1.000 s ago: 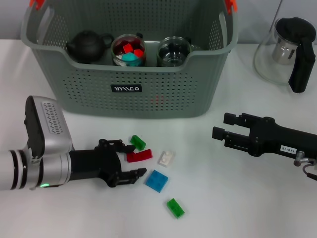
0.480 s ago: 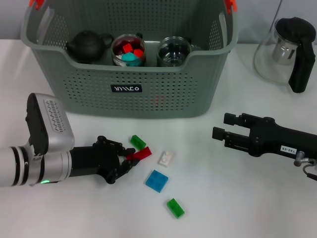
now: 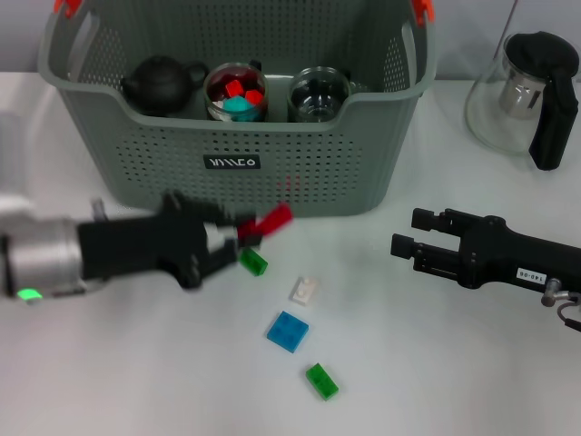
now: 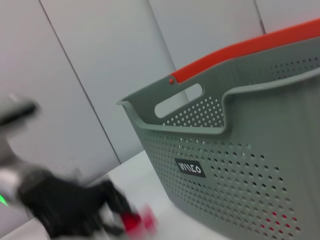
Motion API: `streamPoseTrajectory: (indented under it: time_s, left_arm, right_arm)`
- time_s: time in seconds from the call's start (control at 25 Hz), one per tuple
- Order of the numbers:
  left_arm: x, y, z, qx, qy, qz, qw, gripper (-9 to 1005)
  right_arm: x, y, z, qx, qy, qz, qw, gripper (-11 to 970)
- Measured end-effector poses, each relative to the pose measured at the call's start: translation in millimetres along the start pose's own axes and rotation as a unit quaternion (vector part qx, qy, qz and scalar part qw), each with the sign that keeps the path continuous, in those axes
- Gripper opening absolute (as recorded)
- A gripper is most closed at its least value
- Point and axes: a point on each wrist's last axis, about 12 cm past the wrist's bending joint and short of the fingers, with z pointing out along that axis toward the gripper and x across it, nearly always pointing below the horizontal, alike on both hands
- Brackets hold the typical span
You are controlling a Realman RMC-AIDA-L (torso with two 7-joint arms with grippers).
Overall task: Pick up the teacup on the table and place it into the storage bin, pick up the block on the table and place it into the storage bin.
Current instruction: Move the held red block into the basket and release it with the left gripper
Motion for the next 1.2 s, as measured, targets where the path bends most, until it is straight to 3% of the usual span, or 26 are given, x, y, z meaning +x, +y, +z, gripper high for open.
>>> streamPoseTrajectory:
  time_s: [0.12,0.24,0.36,0.52,0.72,0.84,1.2]
  left_arm:
    - [-43.4,10.6,-28.2,0.022,-0.097,0.008,0.995,193]
    - [-89.7,32.3,-37.9,0.027,-0.122,-0.001,0.992,205]
    - [-128.2,57.8,-33.2,-0.015,-0.101,-0.015,0.995,218]
    - [-155.0,89.9,-9.6,-0.093,-0.034,0.021,0.995,235]
    - [-153.1,112.6,22.5,-0.195,0.064,0.050,0.977,257]
    - [-144.4,114.5,37.6,-0.231,0.108,0.061,0.965,270]
    - [-136.1,110.9,52.6,-0.243,0.126,0.012,0.962,308]
  right_arm:
    - [-0.6,-0.1,0.3,0.000,0.000,-0.001,1.000,714]
    - [-1.6,-0.2,1.6,-0.002,0.000,-0.002,1.000,714]
    - [-1.1,1.1,3.8,-0.004,0.000,-0.001,1.000,714]
    - [0.3,2.9,5.2,-0.008,0.002,0.000,1.000,714]
    - [1.5,4.3,4.0,-0.011,-0.001,0.003,1.000,715]
    - [1.6,4.5,3.6,-0.011,-0.002,0.004,1.000,715]
    - [-0.6,3.7,4.3,-0.013,-0.001,0.000,1.000,715]
